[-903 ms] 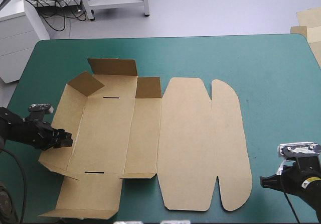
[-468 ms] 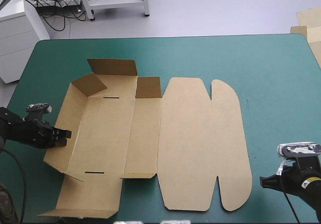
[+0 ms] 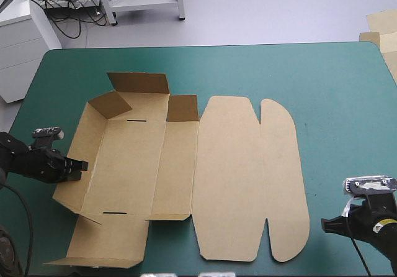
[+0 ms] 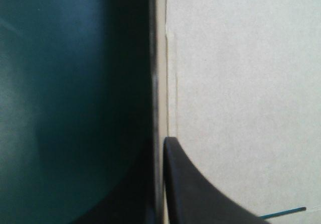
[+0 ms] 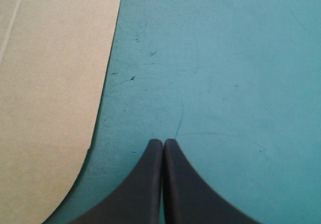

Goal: Fold the box

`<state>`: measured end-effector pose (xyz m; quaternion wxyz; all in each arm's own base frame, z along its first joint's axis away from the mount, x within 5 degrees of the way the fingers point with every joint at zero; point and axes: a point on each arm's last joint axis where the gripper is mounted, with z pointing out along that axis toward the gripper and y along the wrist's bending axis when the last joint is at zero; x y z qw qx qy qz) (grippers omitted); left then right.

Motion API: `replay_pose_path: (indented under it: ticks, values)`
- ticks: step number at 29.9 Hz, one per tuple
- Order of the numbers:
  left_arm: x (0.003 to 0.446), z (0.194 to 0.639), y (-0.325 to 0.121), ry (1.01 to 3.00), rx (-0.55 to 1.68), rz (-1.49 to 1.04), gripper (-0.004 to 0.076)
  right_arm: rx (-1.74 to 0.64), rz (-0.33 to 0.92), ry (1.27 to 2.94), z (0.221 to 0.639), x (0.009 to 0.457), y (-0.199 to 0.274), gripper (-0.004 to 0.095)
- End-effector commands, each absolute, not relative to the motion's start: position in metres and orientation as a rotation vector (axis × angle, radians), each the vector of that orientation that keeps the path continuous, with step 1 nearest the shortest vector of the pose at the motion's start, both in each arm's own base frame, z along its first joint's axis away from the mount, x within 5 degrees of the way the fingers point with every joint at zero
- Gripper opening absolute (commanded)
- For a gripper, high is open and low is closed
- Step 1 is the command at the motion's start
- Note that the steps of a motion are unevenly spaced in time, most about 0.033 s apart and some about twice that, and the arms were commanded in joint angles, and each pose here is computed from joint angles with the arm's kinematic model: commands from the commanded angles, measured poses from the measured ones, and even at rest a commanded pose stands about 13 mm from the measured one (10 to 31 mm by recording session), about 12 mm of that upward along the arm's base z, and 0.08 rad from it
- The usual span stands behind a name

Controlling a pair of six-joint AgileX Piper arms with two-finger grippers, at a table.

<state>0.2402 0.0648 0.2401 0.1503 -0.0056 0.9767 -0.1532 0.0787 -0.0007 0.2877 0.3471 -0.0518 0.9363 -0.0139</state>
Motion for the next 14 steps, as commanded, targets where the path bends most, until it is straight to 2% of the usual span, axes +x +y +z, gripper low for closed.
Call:
replay_pose_path:
  ticks: [1,8,14]
  values:
    - [0.251,0.262,0.063,2.720,0.045,-0.333,-0.0010,-0.126,-0.048,2.365,0.298,0.084,-0.002,-0.0020]
    - [0.280,0.305,0.019,2.605,0.441,-0.049,-0.0010,-0.128,-0.051,2.354,0.298,0.084,-0.002,-0.0020]
    - [0.296,0.350,-0.044,2.313,0.779,0.269,-0.0010,-0.128,-0.051,2.352,0.298,0.084,-0.002,-0.0020]
